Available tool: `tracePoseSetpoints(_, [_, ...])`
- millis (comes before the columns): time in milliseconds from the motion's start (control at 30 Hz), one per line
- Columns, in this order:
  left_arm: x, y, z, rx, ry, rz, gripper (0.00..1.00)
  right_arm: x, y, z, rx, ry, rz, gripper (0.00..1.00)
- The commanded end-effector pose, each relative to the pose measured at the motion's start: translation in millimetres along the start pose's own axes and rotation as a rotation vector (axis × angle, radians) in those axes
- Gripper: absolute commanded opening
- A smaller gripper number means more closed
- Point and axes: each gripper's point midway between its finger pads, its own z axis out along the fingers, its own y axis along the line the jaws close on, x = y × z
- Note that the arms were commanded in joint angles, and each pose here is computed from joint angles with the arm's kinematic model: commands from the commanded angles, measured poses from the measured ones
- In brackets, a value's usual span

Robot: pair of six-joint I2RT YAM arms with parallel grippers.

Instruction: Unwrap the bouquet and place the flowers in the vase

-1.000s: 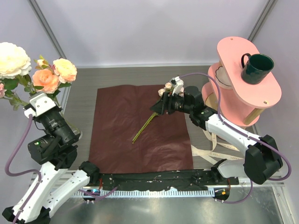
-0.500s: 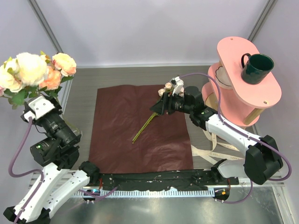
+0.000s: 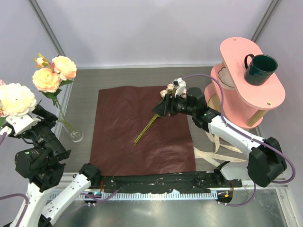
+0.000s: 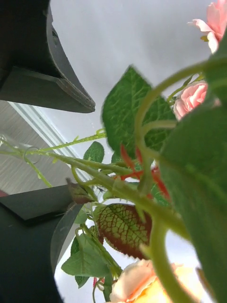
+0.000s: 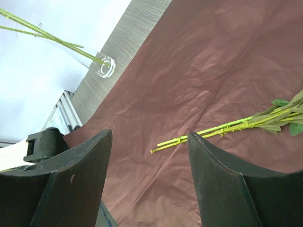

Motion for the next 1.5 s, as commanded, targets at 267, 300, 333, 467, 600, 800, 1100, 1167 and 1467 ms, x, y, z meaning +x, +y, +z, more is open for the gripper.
tracePoseSetpoints(267, [-11.6, 15.1, -2.8, -0.047, 0.147, 0.023, 0.75, -3.6, 6.4, 2.1, -0.037, -0.017, 0.009, 0.7])
tracePoseSetpoints(300, [-2.2, 11.4, -4.3, -0.042, 0.178, 0.054, 0.76, -3.2, 7.3, 2.0, -0.038, -0.013, 0.01, 0.7])
tracePoseSetpoints(333, [-0.5, 10.0, -5.1, -0.032, 0.191, 0.06, 0.77, -3.1, 7.1, 1.6, -0.035, -0.012, 0.01, 0.7])
tracePoseSetpoints(467, [6.3, 4.3, -8.8, 0.006, 0.247, 0.073, 0.78, -3.0, 7.8, 0.4, -0.033, -0.008, 0.012, 0.7])
tracePoseSetpoints(600, [11.2, -6.2, -9.4, 0.045, 0.294, 0.149, 0.8, -3.1, 8.7, 0.2, -0.036, -0.006, 0.018, 0.7])
tracePoseSetpoints(800, [14.5, -12.8, -13.8, 0.084, 0.347, 0.132, 0.81, -2.2, 10.1, -1.8, -0.036, -0.003, 0.019, 0.7])
tracePoseSetpoints(1100, [-3.0, -34.4, -70.6, 0.518, 0.497, -0.225, 0.81, 5.8, -10.1, 6.2, 0.052, 0.011, 0.088, 0.69])
tracePoseSetpoints(1167, [-8.0, -46.2, -84.7, 0.638, 0.507, -0.252, 0.81, 10.3, -21.4, 14.3, 0.097, 0.021, 0.15, 0.68])
tracePoseSetpoints(1467, [-74.0, -107.1, -158.6, 1.251, 0.452, -0.433, 0.79, 23.9, -104.8, 33.6, 0.483, -0.056, 0.384, 0.54])
